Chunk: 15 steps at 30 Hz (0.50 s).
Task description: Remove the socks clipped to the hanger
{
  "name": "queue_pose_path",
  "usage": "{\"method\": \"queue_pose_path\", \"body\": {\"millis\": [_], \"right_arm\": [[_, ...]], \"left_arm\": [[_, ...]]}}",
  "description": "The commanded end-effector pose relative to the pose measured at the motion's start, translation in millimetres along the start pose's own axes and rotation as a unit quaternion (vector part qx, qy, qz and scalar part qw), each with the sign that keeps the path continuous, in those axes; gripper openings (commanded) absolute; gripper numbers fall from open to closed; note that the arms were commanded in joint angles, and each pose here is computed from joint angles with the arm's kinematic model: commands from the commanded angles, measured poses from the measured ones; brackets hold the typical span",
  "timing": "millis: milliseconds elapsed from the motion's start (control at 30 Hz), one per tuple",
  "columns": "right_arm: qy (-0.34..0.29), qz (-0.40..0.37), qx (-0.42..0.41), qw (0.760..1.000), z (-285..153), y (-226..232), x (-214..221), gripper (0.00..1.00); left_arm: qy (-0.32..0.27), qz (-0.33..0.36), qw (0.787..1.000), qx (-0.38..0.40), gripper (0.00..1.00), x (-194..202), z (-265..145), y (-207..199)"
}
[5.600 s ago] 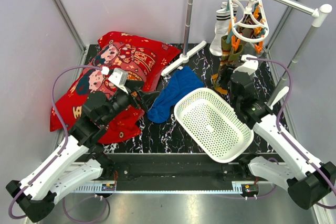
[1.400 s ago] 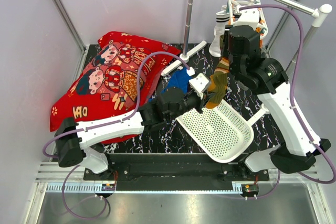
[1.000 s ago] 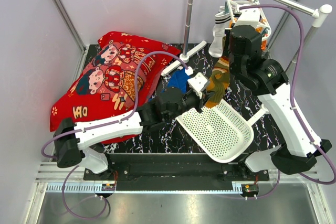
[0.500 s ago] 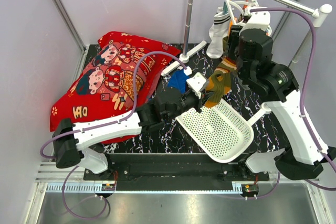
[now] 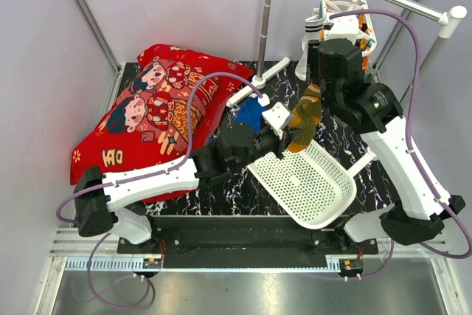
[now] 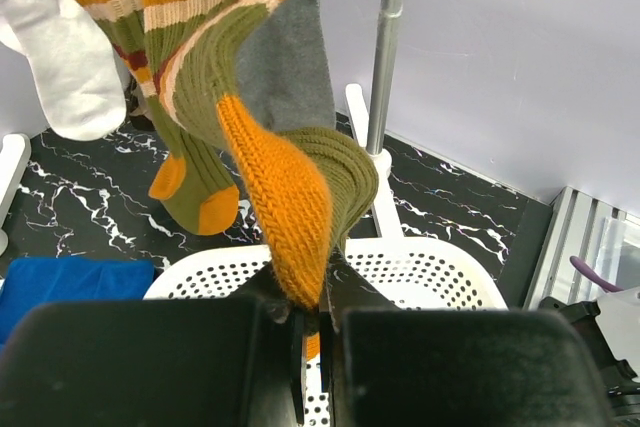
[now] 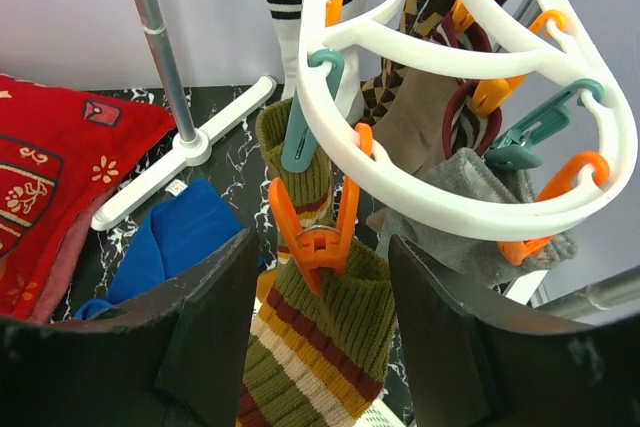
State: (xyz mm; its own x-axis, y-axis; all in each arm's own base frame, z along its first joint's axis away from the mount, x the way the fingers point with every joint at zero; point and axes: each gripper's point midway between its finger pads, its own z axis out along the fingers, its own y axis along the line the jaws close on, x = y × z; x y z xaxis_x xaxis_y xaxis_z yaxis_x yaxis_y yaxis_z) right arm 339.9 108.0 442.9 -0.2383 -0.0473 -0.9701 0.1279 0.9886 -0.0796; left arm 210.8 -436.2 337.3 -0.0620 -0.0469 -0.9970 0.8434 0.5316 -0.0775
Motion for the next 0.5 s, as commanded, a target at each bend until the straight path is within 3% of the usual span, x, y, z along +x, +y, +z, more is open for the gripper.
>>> {"method": "queue_pose_path", "body": {"millis": [0, 233, 333, 467], "right_arm": [[-0.023, 0.004, 0.013, 1.0, 2, -3, -16, 0.62], [-0.032, 0.0, 0.03, 0.999, 12, -3, -24, 0.57], [-0.034, 0.002, 0.028, 0.999, 14, 0, -26, 0.49], [-0.044, 0.007, 0.026, 0.999, 13, 0, -31, 0.26]], "left_arm": [[-0.052, -0.011, 0.999, 0.002, 0.0, -32, -3, -3], [-0.05, -0.01, 0.999, 0.003, 0.0, -30, -3, -5], [-0.051, -0.009, 0.999, 0.002, 0.0, -30, -2, -5], [-0.052, -0.009, 0.999, 0.003, 0.0, -30, -2, -6]]}}
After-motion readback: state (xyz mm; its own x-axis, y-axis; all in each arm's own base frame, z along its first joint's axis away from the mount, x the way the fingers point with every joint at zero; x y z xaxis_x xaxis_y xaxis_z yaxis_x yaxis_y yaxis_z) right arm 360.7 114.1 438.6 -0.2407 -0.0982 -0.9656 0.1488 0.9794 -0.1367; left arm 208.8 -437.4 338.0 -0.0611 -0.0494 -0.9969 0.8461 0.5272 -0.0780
